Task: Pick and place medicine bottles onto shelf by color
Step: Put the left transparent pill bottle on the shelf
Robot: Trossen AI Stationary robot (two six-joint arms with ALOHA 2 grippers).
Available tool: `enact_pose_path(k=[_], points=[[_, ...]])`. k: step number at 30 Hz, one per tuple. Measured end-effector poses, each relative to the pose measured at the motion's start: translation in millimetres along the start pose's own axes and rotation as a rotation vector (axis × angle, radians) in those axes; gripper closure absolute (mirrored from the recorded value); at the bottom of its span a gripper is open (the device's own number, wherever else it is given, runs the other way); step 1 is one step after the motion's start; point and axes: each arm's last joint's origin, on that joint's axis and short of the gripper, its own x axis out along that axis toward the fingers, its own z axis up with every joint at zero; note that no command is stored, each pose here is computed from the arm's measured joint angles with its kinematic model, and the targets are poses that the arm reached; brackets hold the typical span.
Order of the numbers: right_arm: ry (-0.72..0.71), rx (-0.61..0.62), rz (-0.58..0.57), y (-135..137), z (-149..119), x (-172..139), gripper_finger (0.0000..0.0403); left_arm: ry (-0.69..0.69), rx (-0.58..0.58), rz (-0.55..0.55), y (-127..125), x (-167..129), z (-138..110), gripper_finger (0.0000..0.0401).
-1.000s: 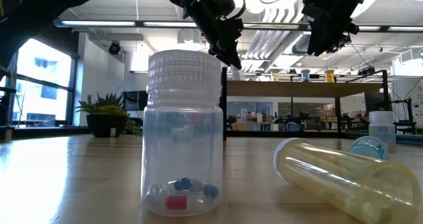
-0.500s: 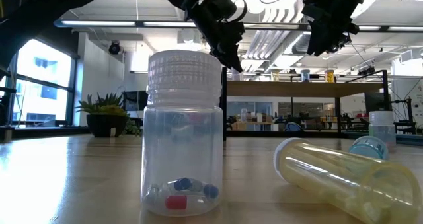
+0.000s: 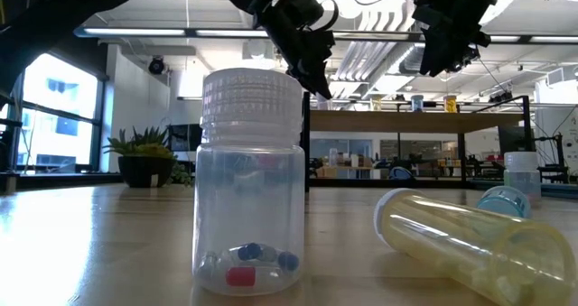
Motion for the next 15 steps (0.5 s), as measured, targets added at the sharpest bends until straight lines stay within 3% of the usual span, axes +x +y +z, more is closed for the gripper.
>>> enact_pose_path(k=[15], points=[[0.0,0.0,0.0,-0.1,-0.1,0.1,0.0256,-0.007,0.026,0.003,0.4,0.2,0.6,0.0256]])
